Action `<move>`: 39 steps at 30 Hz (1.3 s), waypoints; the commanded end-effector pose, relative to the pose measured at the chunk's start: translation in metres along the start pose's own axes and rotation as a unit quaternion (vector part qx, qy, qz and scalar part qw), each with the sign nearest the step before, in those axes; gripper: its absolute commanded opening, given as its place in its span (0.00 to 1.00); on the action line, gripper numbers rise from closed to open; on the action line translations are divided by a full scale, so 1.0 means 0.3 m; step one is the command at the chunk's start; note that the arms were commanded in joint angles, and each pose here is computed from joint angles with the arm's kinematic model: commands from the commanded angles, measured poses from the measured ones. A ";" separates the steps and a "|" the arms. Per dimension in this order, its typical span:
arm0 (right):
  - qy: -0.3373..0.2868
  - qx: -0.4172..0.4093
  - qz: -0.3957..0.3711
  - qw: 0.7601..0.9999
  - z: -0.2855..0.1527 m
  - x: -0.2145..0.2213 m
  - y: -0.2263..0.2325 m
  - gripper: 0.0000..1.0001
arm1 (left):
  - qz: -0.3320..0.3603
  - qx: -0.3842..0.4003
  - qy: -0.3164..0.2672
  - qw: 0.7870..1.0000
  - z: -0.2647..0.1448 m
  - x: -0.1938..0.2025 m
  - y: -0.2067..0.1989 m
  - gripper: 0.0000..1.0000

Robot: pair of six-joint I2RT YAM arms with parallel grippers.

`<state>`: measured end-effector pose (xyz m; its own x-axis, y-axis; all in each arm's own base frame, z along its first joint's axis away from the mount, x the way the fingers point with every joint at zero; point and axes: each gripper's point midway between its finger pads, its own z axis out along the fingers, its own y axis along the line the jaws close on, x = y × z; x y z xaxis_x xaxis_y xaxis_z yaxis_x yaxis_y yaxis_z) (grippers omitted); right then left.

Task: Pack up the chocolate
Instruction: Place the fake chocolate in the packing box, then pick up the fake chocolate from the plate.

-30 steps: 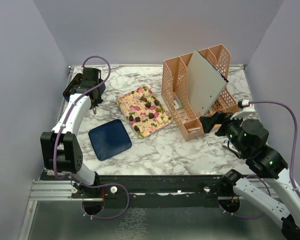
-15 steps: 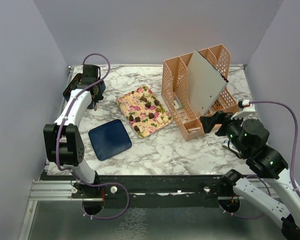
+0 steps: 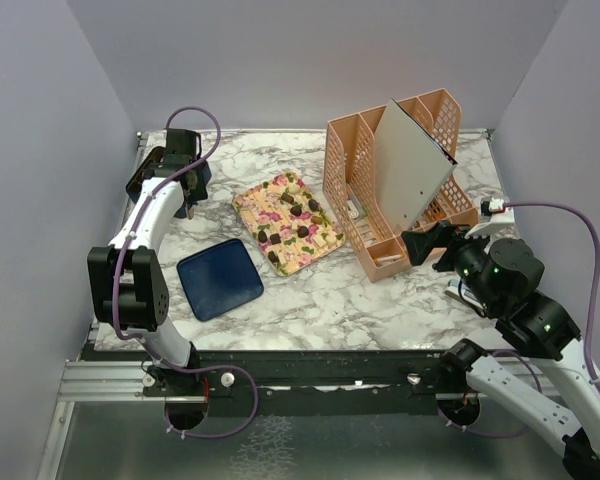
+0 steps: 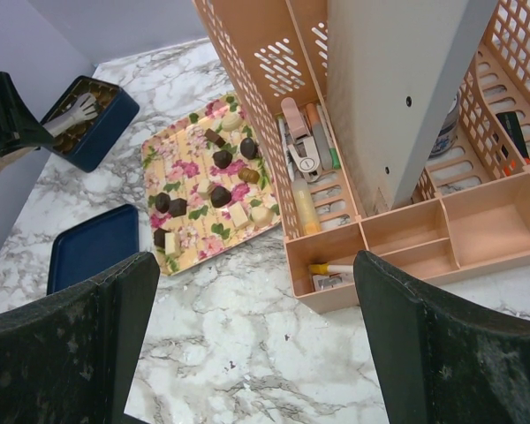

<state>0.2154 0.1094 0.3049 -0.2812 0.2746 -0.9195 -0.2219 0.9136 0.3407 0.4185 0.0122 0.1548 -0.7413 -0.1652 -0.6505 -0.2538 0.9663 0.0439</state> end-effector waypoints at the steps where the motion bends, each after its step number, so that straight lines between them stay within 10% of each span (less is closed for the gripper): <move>1: -0.008 -0.002 0.000 1.000 -0.018 -0.022 0.002 0.97 | -0.012 0.007 -0.032 0.999 -0.058 -0.061 0.006 0.41; 39: 0.010 0.003 -0.001 1.000 0.036 0.014 0.010 0.97 | 0.157 0.166 0.055 0.972 -0.357 0.349 -0.366 0.40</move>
<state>0.2216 0.1139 0.2982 -0.3038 0.2588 -0.9169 -0.2136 0.9194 0.3303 0.3185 -0.1237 0.1586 -0.8106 0.1355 -0.5697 0.1748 0.9845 -0.0146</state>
